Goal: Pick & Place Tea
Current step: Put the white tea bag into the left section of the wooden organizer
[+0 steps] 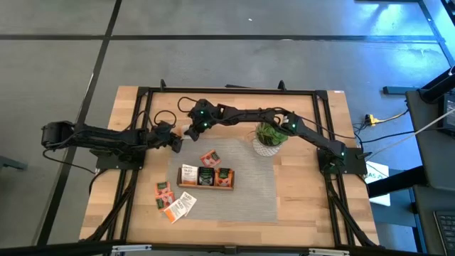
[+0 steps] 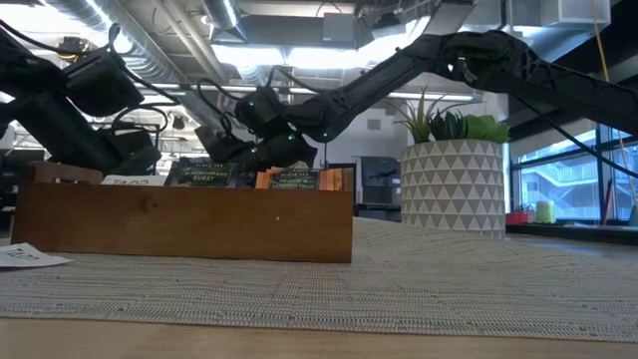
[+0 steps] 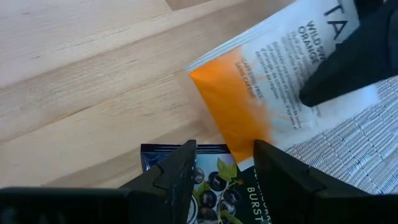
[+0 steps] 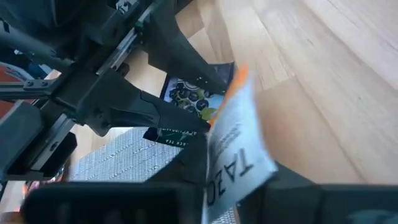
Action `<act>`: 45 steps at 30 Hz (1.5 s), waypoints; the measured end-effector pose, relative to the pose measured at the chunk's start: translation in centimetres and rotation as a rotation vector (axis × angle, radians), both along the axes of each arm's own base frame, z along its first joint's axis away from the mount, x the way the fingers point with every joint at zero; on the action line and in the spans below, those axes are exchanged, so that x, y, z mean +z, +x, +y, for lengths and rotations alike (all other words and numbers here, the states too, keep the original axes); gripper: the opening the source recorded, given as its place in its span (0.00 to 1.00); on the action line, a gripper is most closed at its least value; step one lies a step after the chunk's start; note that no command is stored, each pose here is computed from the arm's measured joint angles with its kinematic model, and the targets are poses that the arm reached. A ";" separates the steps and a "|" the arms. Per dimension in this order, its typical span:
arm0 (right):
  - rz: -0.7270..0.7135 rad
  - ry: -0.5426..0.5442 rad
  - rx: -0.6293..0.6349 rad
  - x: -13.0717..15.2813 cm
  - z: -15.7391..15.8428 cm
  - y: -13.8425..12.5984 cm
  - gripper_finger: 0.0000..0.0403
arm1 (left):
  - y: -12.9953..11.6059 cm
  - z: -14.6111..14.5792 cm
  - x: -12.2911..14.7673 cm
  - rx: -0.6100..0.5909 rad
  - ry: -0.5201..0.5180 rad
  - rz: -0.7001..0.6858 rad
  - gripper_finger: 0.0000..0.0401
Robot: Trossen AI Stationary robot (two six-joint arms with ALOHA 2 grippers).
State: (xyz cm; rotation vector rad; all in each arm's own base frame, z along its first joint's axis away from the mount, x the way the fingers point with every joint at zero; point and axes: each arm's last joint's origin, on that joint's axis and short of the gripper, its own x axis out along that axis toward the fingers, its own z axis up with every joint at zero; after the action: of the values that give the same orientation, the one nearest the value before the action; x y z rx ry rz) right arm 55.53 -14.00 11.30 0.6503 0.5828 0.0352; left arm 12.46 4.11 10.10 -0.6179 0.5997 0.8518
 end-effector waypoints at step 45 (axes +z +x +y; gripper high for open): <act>0.331 -0.597 0.462 16.9 14.5 -8.4 0.03 | 1.9 -0.8 9.6 -0.434 -0.002 -0.520 0.39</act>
State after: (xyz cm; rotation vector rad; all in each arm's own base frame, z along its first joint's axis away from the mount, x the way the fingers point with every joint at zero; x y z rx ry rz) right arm 47.12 0.46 28.18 -0.0730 1.0033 0.1803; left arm 14.39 3.28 19.66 -0.6486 0.2426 0.2619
